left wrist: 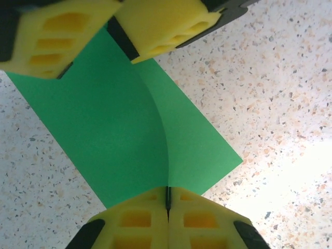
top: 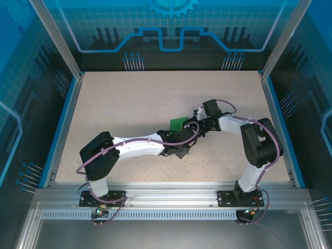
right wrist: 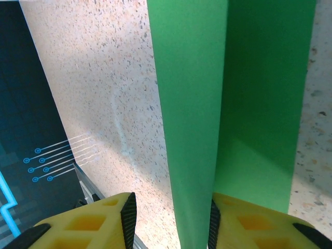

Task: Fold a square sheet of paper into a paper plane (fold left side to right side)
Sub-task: Fold the triangle a second time at the center of the table.

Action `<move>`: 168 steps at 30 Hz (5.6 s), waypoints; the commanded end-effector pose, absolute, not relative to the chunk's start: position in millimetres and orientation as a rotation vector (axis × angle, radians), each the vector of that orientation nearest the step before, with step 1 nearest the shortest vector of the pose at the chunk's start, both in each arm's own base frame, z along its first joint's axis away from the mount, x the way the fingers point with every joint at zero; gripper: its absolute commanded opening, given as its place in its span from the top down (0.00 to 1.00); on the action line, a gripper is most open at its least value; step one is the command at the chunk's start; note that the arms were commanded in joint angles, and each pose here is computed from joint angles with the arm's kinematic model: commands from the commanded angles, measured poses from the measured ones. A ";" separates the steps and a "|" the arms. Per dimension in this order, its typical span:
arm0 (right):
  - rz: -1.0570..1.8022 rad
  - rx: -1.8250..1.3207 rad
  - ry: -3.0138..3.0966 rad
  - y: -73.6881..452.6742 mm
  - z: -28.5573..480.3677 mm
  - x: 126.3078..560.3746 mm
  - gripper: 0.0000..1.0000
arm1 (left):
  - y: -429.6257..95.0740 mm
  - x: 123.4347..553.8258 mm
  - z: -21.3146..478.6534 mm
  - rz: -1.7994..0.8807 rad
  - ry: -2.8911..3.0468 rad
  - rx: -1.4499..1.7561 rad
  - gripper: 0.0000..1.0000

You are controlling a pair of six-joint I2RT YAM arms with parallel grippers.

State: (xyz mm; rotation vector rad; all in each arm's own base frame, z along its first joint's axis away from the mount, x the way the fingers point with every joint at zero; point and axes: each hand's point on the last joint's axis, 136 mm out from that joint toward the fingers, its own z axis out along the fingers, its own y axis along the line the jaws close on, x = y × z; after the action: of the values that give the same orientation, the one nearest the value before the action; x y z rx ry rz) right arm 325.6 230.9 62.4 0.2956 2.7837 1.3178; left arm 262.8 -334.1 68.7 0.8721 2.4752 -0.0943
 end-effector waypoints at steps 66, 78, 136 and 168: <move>0.667 -0.009 3.138 198.0 -6.8 221.9 0.93 | -288.4 317.1 33.0 -0.507 2.751 0.579 0.90; 0.655 -0.008 3.145 196.2 -7.5 220.5 0.92 | -283.6 325.7 26.3 -0.459 2.755 0.554 0.90; 1.215 0.142 2.683 258.1 49.0 317.8 0.93 | -281.7 306.8 0.5 -0.499 2.818 0.590 0.87; 0.973 0.118 2.872 245.6 3.4 307.6 0.92 | -278.5 305.0 -2.2 -0.473 2.831 0.603 0.86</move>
State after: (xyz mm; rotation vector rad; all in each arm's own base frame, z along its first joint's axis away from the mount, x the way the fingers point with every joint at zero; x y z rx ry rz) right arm 312.7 249.0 13.2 0.1330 2.8208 1.0441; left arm 316.6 -288.6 15.1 0.5692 2.7711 -0.5103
